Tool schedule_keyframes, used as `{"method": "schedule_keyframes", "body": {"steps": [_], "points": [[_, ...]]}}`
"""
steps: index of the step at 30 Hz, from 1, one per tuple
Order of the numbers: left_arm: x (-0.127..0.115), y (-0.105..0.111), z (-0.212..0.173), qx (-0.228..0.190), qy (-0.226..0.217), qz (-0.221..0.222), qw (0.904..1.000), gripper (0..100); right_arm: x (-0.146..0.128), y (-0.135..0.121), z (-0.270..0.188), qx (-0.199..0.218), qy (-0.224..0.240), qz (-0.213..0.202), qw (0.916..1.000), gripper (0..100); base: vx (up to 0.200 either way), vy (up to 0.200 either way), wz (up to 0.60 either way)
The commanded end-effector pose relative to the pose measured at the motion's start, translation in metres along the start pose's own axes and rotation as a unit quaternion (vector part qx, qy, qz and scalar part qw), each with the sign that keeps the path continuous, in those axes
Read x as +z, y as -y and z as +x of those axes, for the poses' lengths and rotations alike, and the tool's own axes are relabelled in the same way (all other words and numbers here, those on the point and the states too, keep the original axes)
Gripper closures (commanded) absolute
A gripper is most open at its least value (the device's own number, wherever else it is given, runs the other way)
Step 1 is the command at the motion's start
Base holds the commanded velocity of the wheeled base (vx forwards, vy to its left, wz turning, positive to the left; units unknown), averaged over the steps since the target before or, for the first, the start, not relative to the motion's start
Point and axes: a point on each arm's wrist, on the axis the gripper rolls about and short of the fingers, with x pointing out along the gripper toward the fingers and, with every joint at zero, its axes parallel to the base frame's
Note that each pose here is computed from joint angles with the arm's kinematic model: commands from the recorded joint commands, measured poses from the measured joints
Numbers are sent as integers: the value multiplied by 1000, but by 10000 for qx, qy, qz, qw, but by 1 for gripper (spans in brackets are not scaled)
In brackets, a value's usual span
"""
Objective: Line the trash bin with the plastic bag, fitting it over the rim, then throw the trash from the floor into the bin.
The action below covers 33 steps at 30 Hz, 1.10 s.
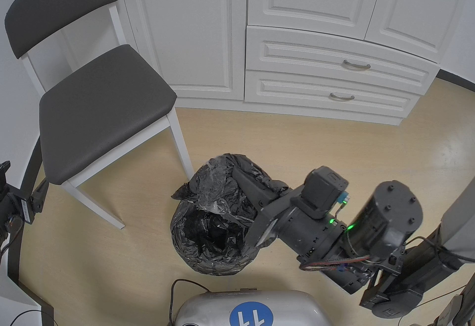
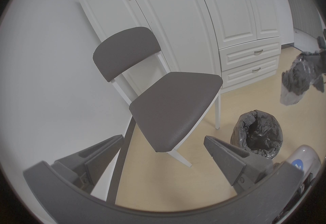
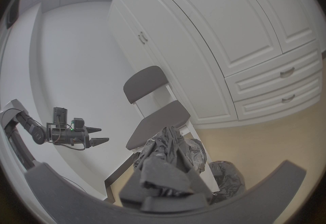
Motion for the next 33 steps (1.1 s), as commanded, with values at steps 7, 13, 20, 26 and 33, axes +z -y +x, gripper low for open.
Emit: {"method": "schedule_keyframes", "body": {"steps": [7, 13, 20, 26, 33], "points": [[-2, 1, 4, -37, -86, -10, 10000, 0, -88, 44, 51, -643, -521, 197, 9964, 100, 0, 0, 0], [-1, 1, 4, -65, -75, -15, 9999, 0, -120, 55, 75, -909, -361, 827, 9918, 100, 0, 0, 0], [-2, 2, 6, -91, -98, -11, 9999, 0, -153, 62, 82, -968, -520, 944, 9894, 100, 0, 0, 0], [-3, 3, 9, -129, -173, 9, 9998, 0, -171, 74, 92, -1044, -454, 967, 9888, 100, 0, 0, 0], [-6, 5, 12, -186, -274, 15, 9995, 0, -189, 80, 92, -1108, -542, 942, 9879, 100, 0, 0, 0]]}}
